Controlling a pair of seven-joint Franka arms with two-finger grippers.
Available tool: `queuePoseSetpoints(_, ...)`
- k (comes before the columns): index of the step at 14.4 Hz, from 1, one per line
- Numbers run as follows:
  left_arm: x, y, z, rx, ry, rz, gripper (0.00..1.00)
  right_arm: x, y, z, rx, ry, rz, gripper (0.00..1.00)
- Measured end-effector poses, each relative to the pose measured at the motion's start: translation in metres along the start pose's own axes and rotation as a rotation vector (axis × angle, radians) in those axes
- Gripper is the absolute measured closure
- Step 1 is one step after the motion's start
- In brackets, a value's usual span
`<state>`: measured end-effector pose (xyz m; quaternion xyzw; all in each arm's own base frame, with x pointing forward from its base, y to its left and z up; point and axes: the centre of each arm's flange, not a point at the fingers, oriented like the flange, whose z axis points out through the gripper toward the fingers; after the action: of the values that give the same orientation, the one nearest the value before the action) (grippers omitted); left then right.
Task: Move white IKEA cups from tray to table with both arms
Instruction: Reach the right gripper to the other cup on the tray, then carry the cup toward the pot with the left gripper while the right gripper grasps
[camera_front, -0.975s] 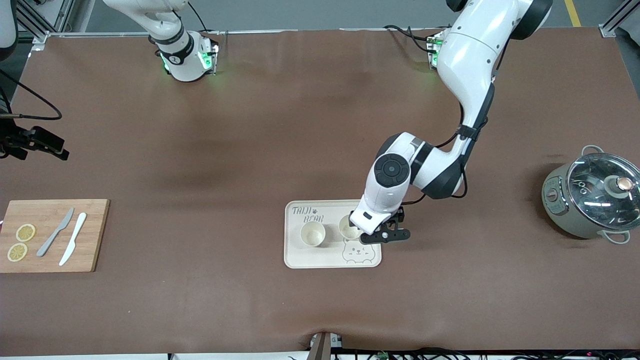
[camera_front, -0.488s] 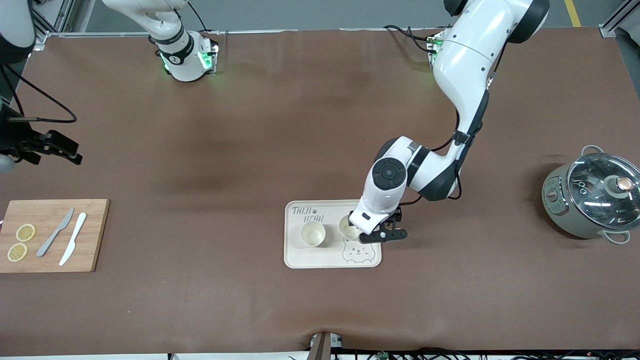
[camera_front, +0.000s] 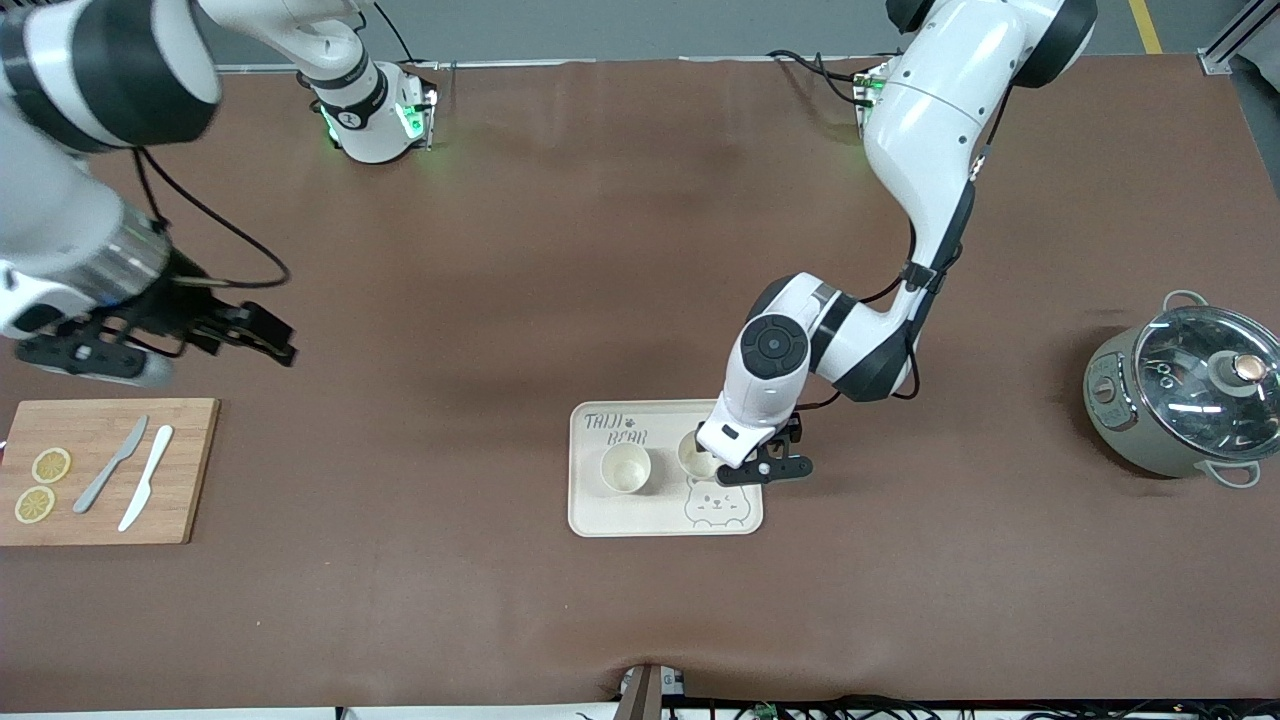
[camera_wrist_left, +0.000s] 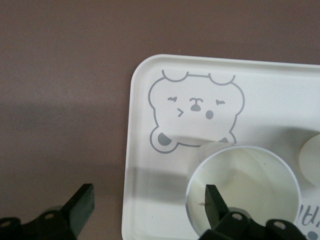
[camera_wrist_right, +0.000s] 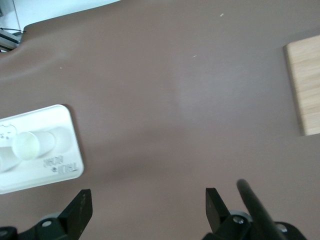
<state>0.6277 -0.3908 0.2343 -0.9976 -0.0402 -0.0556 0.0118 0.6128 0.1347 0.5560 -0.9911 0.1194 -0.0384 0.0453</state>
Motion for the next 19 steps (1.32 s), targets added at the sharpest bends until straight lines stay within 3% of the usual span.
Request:
queuePoseSetpoints(6,-0.006,0.010,0.016,-0.008,0.031,-0.027,0.04,0.000,-0.116,0.081,0.054,0.066,0.098,0.00)
queuePoseSetpoints(12,-0.009,0.014,0.015,0.002,0.047,-0.089,0.65,-0.044,-0.217,0.190,0.081,0.069,0.088,0.00)
queuePoseSetpoints(15,-0.009,0.016,0.014,-0.003,0.053,-0.088,0.95,-0.053,-0.236,0.218,0.076,0.064,0.066,0.00)
queuePoseSetpoints(19,-0.008,0.017,0.012,-0.007,0.057,-0.088,0.96,-0.048,-0.234,0.224,0.076,0.074,0.070,0.00)
